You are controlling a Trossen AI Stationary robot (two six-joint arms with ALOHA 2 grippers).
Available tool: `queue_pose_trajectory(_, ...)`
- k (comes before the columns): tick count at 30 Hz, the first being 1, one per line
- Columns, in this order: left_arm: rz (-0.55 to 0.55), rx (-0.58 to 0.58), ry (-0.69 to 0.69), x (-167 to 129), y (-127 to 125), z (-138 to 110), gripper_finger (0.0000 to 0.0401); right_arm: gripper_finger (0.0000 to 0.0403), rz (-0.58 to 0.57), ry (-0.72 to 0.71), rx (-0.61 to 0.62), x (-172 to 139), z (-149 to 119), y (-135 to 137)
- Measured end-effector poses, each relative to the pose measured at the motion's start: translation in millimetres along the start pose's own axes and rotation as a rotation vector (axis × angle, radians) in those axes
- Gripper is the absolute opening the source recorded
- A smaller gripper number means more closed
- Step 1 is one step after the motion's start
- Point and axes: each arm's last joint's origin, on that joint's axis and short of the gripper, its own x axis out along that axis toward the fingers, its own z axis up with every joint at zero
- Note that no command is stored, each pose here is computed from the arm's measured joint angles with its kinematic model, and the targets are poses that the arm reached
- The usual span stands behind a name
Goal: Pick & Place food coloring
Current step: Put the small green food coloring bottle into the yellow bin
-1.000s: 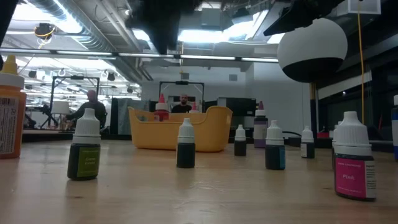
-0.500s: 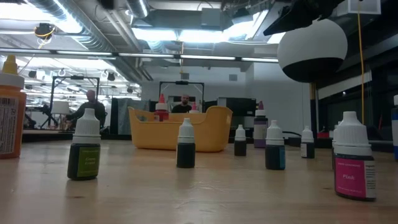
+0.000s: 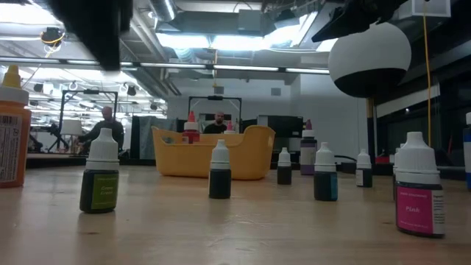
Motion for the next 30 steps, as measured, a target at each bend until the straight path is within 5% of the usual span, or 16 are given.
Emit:
queue_pose_trajectory(15, 0.001, 0.102, 0.013, 34, 13, -11, 0.0221, 0.0177, 0.015, 0.031, 0.001, 0, -3, 1)
queue_pose_trajectory(30, 0.014, 0.083, 0.041, 62, 16, -6, 0.0202, 0.0177, 0.029, 0.061, 0.003, 0, -6, 3)
